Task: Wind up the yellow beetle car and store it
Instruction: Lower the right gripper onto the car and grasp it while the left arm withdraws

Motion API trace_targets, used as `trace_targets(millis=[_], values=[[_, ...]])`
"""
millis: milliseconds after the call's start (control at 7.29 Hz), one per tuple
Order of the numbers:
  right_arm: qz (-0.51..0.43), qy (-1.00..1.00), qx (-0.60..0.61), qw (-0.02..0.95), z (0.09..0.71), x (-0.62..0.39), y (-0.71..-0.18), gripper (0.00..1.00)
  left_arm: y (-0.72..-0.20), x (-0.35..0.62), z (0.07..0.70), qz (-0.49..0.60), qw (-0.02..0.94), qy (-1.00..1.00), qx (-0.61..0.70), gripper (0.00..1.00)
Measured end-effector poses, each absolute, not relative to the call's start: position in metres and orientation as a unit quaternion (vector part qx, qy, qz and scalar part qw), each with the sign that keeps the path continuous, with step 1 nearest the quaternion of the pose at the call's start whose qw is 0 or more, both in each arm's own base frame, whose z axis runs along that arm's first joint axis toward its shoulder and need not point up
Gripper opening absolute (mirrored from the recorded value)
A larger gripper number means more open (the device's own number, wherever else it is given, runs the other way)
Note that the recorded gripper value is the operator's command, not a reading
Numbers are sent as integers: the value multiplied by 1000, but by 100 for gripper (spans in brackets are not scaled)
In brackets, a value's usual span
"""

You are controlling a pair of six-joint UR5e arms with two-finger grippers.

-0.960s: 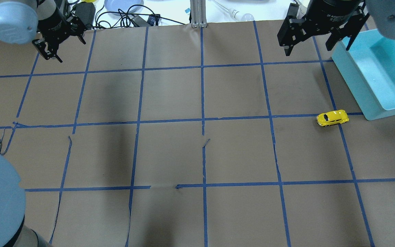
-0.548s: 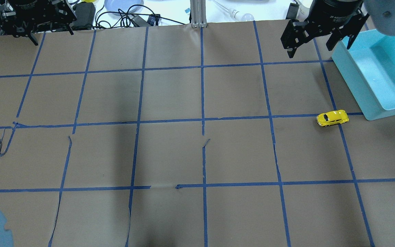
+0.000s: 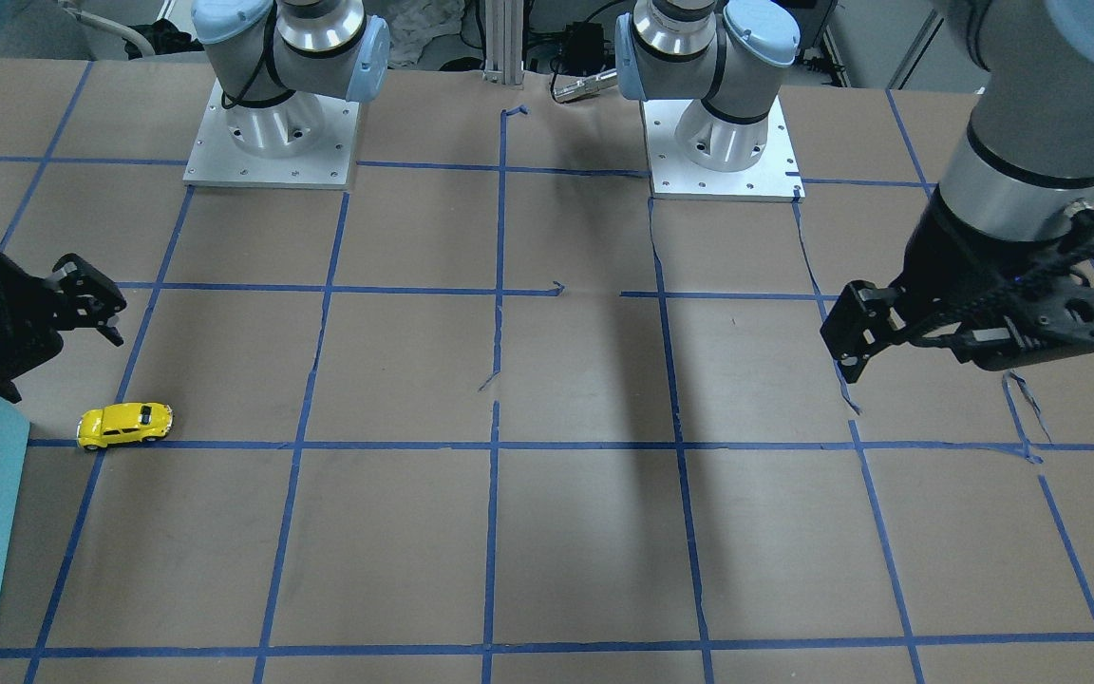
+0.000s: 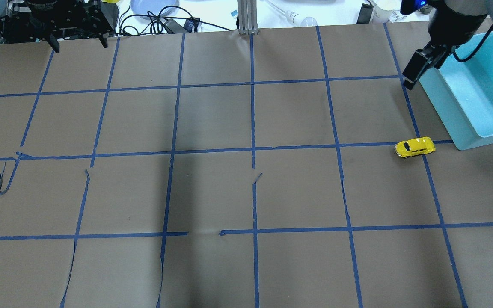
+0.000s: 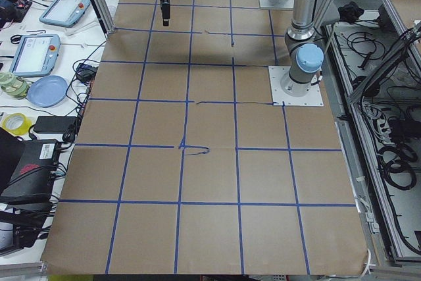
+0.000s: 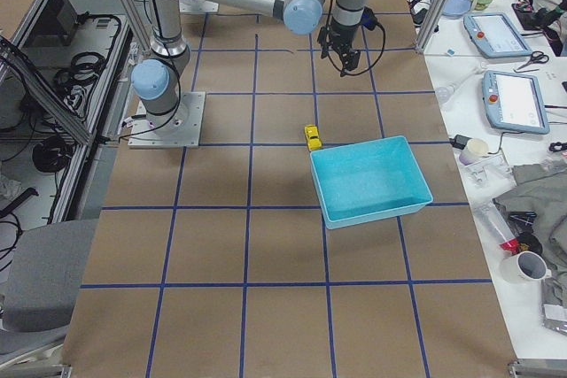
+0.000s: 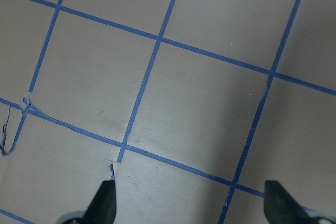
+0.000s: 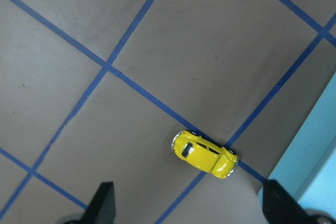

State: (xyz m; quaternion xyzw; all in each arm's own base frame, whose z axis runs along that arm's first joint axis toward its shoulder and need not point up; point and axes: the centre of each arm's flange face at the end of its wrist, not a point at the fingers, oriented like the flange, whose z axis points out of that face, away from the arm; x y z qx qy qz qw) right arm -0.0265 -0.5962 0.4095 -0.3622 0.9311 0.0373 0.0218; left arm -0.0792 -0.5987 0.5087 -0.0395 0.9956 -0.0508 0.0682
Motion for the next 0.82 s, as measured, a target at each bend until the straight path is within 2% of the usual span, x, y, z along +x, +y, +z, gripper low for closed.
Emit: trace_targets(millis=[274, 548, 685, 823], values=[[40, 868, -491, 59, 349, -70, -600, 100, -588, -86, 502, -44, 70, 997, 6, 100], [23, 792, -608, 52, 283, -77, -584, 100, -579, -88, 506, -42, 69, 997, 12, 100], [12, 765, -643, 37, 252, -74, -572, 98, -573, -89, 509, -35, 64, 997, 13, 100], [4, 742, -670, 24, 229, -71, -563, 92, -569, -93, 510, -29, 49, 998, 13, 100]])
